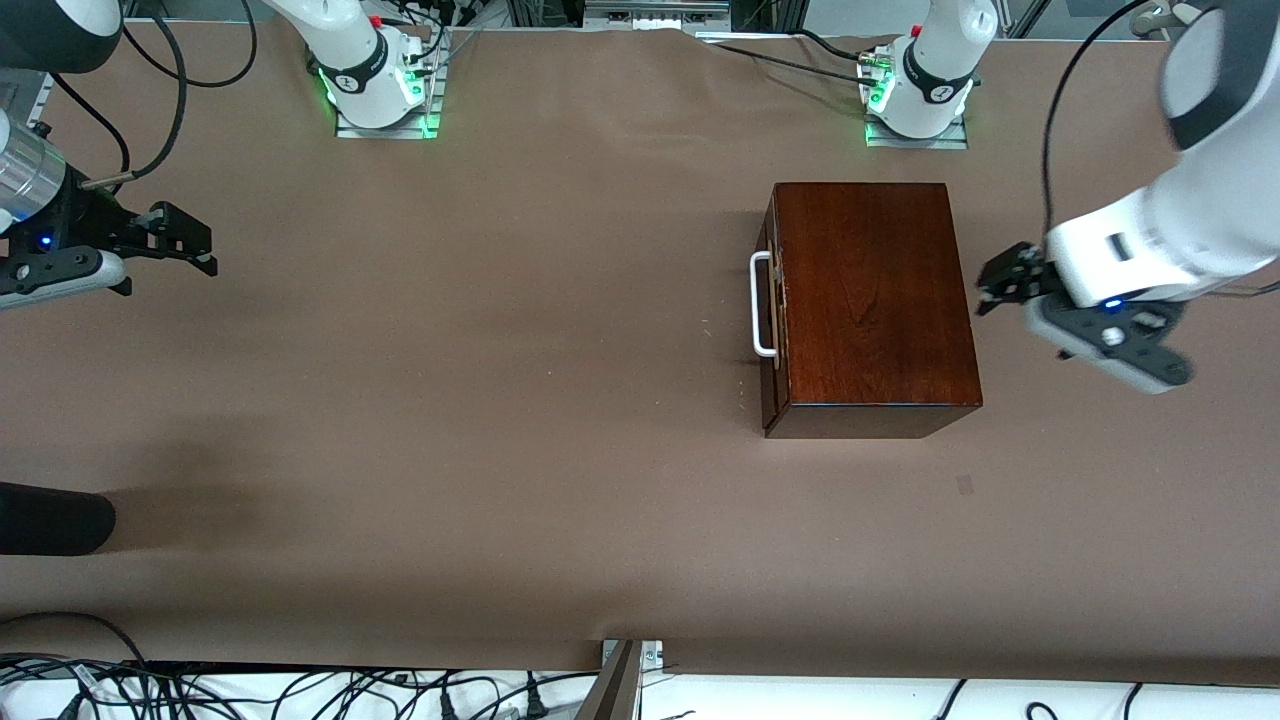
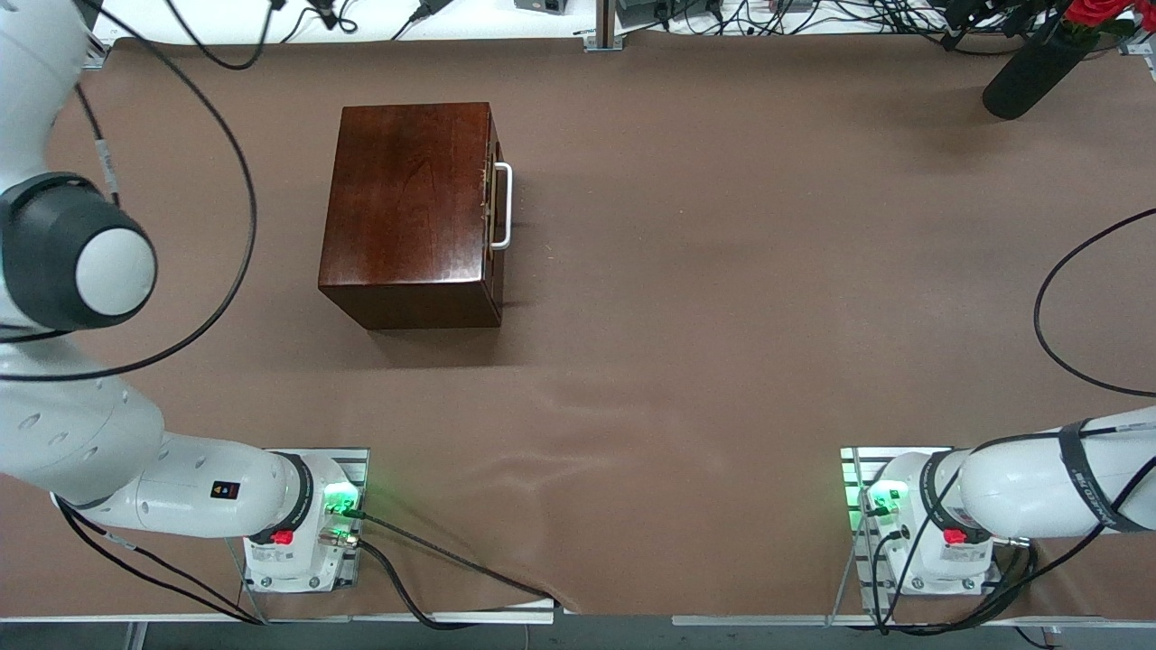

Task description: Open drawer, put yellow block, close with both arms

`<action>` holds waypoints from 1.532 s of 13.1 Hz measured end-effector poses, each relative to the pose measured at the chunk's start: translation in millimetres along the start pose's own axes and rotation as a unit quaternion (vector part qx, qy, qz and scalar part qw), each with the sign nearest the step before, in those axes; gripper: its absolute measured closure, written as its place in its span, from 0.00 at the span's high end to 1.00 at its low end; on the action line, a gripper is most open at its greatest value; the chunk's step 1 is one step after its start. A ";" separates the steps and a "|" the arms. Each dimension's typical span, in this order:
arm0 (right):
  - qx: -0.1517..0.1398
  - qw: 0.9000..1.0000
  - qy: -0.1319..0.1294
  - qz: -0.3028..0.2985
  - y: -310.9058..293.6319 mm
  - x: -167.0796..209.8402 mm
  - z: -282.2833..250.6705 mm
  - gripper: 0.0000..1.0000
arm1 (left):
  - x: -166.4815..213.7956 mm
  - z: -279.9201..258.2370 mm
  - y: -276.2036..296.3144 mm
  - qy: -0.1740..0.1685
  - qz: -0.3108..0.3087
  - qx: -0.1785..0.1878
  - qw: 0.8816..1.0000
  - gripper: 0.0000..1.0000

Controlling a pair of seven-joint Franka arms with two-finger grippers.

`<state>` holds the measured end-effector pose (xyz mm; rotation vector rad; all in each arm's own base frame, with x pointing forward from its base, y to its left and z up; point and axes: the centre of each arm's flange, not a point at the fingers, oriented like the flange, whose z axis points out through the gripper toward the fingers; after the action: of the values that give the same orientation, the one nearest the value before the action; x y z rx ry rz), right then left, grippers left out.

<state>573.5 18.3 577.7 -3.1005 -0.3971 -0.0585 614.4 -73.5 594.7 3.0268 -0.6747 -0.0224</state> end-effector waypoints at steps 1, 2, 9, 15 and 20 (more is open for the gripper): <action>-0.001 1.000 0.003 0.000 -0.2 1.1 -2.5 1.00 | -16.0 -5.7 -8.5 0.003 -0.024 0.002 1.000 1.00; -0.001 1.000 0.005 -0.001 -1.1 2.9 -4.0 1.00 | -29.6 -8.8 -11.5 0.004 -0.052 0.003 0.999 1.00; -0.006 1.000 0.004 -0.006 -3.2 24.5 2.6 1.00 | -78.9 -11.3 -24.1 -0.001 -0.172 0.020 0.985 1.00; -0.001 1.000 -0.019 -0.009 -7.7 20.8 7.6 1.00 | -89.9 -13.3 -31.4 0.000 -0.183 0.021 0.983 1.00; 0.000 1.000 -0.024 -0.009 -7.8 20.0 8.9 1.00 | -90.0 -9.3 -22.9 -0.005 -0.207 0.020 0.978 1.00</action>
<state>591.2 31.1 569.7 -3.1037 -0.4250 0.0145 542.8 -14.2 603.5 3.1464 -0.0359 -0.0383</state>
